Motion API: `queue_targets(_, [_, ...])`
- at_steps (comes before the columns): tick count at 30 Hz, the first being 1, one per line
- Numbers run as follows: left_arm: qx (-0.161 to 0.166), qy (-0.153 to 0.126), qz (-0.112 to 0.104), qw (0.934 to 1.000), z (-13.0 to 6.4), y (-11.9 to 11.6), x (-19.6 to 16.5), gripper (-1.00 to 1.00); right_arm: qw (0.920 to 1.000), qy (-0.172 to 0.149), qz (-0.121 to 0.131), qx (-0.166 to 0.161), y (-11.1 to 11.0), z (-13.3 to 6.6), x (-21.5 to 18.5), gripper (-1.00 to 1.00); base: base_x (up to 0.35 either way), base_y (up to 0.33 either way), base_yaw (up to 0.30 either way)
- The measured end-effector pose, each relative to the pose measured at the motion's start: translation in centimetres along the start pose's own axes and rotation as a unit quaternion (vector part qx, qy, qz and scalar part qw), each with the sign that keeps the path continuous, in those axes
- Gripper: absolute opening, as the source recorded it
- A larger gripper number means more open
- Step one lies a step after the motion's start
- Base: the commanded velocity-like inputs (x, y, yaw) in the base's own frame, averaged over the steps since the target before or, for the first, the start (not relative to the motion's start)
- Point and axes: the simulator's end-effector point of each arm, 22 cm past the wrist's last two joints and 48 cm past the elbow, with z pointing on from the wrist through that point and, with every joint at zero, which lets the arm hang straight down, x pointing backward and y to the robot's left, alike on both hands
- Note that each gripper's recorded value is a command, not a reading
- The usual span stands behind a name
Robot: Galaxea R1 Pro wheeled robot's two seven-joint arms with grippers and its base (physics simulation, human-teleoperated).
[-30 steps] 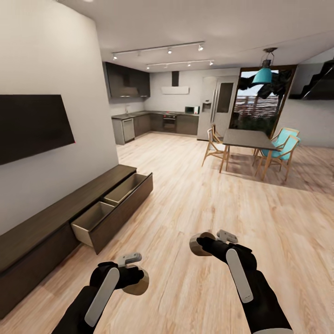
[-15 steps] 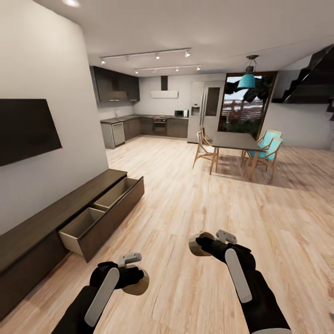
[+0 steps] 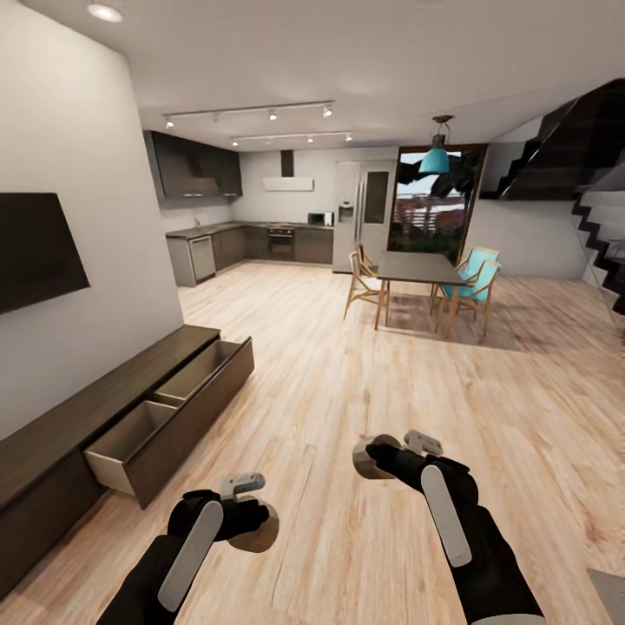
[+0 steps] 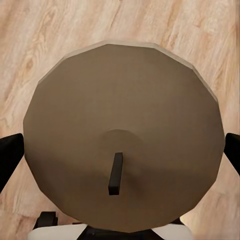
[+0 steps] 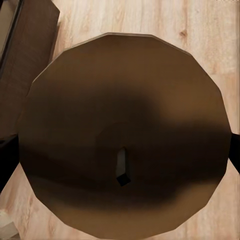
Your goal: Place each of the two pumpkins and all three candles from the living room inside a cabinet in the living room (use any cabinet), then make sure every cabinet is closed, and position the cauldron so it is next to a table in the living room.
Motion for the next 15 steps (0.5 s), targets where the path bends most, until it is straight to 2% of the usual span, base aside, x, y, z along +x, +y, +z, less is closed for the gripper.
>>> queue_targets(15, [0.002, -0.011, 0.001, 0.9999, -0.81, -0.2, -0.67, -1.0, 0.9999, -0.01, 0.0, -0.006, 0.56, -0.78, -0.77, -1.0, 0.0, 0.0, -0.157])
